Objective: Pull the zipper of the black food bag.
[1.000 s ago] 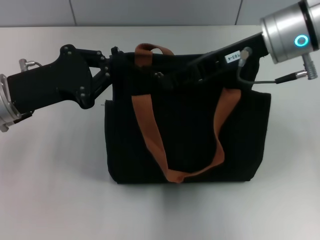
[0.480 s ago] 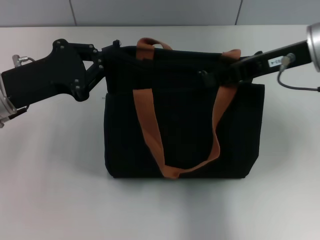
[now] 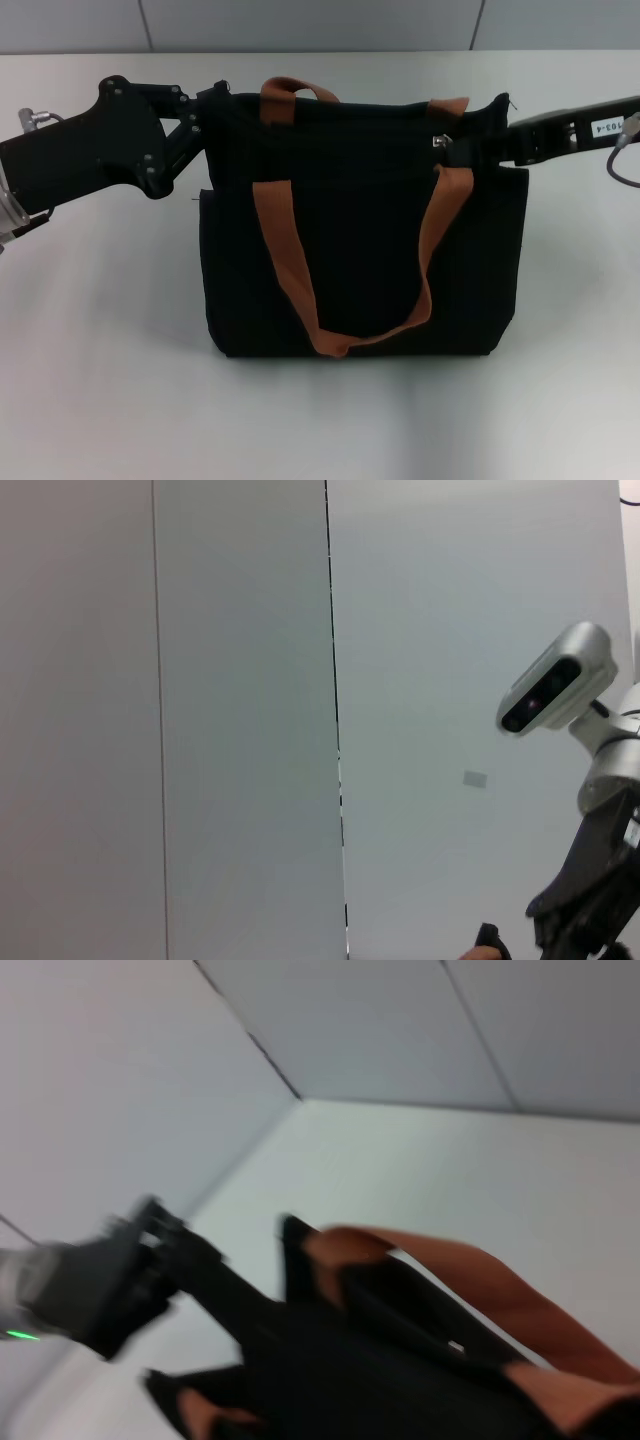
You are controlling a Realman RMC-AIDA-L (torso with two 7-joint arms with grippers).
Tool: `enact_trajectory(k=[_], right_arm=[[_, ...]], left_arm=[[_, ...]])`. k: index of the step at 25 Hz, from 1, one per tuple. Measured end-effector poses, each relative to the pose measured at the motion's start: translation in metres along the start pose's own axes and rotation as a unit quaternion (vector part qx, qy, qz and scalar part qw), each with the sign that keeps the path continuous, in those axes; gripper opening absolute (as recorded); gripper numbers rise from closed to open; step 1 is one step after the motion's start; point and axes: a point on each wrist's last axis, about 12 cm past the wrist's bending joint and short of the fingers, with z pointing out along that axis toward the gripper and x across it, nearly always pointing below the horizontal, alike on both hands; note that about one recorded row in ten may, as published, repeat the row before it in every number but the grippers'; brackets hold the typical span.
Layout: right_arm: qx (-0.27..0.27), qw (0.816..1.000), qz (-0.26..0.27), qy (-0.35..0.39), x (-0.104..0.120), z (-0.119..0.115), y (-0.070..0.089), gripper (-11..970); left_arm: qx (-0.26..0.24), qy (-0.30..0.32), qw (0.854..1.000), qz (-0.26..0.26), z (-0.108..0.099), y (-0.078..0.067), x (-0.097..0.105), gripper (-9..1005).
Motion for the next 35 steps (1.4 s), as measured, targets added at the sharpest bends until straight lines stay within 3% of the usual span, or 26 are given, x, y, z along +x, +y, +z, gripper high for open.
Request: enact_trajectory(k=[6,11,15,18,19,22,24,25,26,27,29,35], right_arm=[[-0.09,0.992,-0.023,-0.082,0.007,-0.014,0.004,81],[-0.095,0.987,-0.027,-0.127,0.013,-0.022,-0.007,118],[-0.121,0.972,-0.074,-0.187,0.022,-0.028,-0.013,289],[-0.157,0.952,-0.141,-0.221,0.039,-0.032,-0.013,379],[-0.182,0.936,-0.187,-0.238,0.055,-0.034,-0.012,403],[-0.203,0.92,-0.223,-0.249,0.075,-0.034,-0.011,474],[-0.202,0.908,-0.261,-0.26,0.103,-0.035,-0.012,521],[-0.202,0.908,-0.261,-0.26,0.103,-0.035,-0.012,544],[-0.194,0.908,-0.275,-0.25,0.122,-0.033,-0.014,568],[-0.194,0.908,-0.275,-0.25,0.122,-0.033,-0.014,629],[-0.185,0.92,-0.276,-0.209,0.143,-0.026,-0.017,751],[-0.16,0.94,-0.257,-0.157,0.163,-0.006,-0.025,784]], left_arm=[[0.0,0.0,1.0,-0.001,0.0,0.0,0.0,19],[0.001,-0.001,1.0,-0.002,0.001,-0.001,0.001,18],[0.001,0.0,1.0,-0.003,0.001,-0.001,0.001,18],[0.001,0.0,1.0,-0.004,0.0,-0.001,0.001,18],[0.001,0.0,1.0,-0.006,-0.001,-0.001,0.001,19],[0.0,0.001,1.0,-0.01,-0.002,-0.002,0.002,23],[-0.002,0.004,1.0,-0.017,-0.003,-0.002,0.003,32],[-0.002,0.004,1.0,-0.017,-0.003,-0.002,0.003,36],[-0.002,0.005,1.0,-0.019,-0.004,-0.003,0.003,41],[-0.003,0.005,1.0,-0.02,-0.005,-0.003,0.004,45],[-0.008,0.009,1.0,-0.025,-0.008,-0.003,0.005,54],[-0.004,0.036,0.998,-0.055,-0.014,-0.002,0.009,80]])
